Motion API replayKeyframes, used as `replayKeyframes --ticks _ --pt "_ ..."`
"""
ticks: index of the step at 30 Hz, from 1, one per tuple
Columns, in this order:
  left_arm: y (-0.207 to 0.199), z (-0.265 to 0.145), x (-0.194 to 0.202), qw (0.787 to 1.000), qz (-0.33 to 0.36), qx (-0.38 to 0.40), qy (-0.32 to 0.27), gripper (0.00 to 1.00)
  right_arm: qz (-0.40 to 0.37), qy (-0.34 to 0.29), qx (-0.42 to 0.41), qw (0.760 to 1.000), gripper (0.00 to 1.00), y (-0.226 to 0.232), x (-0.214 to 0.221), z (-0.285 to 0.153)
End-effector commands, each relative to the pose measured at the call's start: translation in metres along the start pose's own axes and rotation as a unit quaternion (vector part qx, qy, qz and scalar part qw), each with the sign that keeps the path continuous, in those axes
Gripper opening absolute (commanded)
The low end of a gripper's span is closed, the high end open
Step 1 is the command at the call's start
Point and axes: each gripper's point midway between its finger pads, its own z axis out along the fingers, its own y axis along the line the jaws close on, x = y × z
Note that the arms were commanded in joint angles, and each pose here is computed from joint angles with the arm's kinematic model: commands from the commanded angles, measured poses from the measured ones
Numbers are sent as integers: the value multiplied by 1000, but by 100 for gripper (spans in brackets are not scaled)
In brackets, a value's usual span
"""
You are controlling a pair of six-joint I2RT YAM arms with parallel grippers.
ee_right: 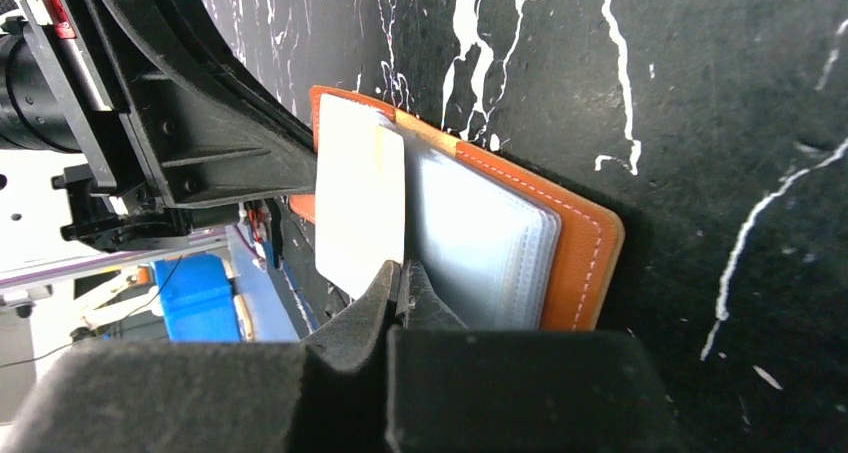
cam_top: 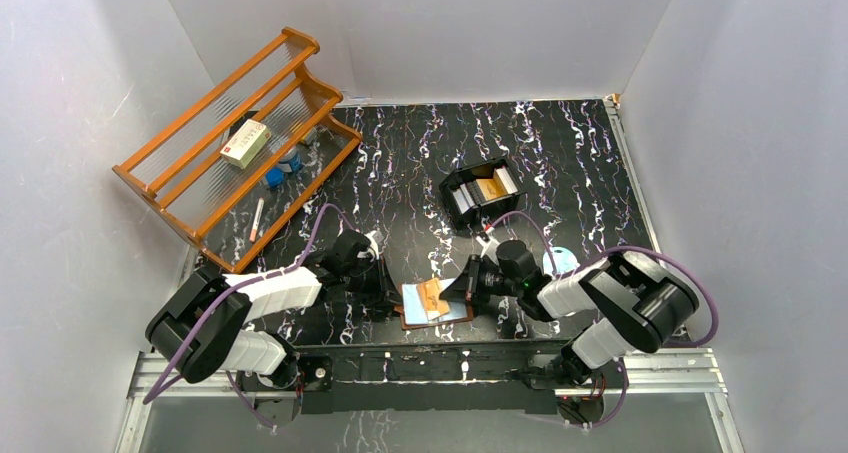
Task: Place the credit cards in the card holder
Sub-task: Insert the credit card into the card holder.
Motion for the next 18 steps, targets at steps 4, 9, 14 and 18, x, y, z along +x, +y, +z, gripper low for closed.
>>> replayKeyframes --ticks 4,9,14,18 --pt "13 -1 7 1000 -8 -22 6 0 40 17 23 999 3 -3 18 11" --pt "13 0 6 1000 -9 -21 5 0 57 21 75 995 20 -13 25 12" --pt "14 -1 7 1000 -9 -23 6 0 21 -10 161 987 42 -17 3 -5" --pt "13 -1 7 1000 -8 -22 6 0 3 -23 171 985 48 -10 -6 -14"
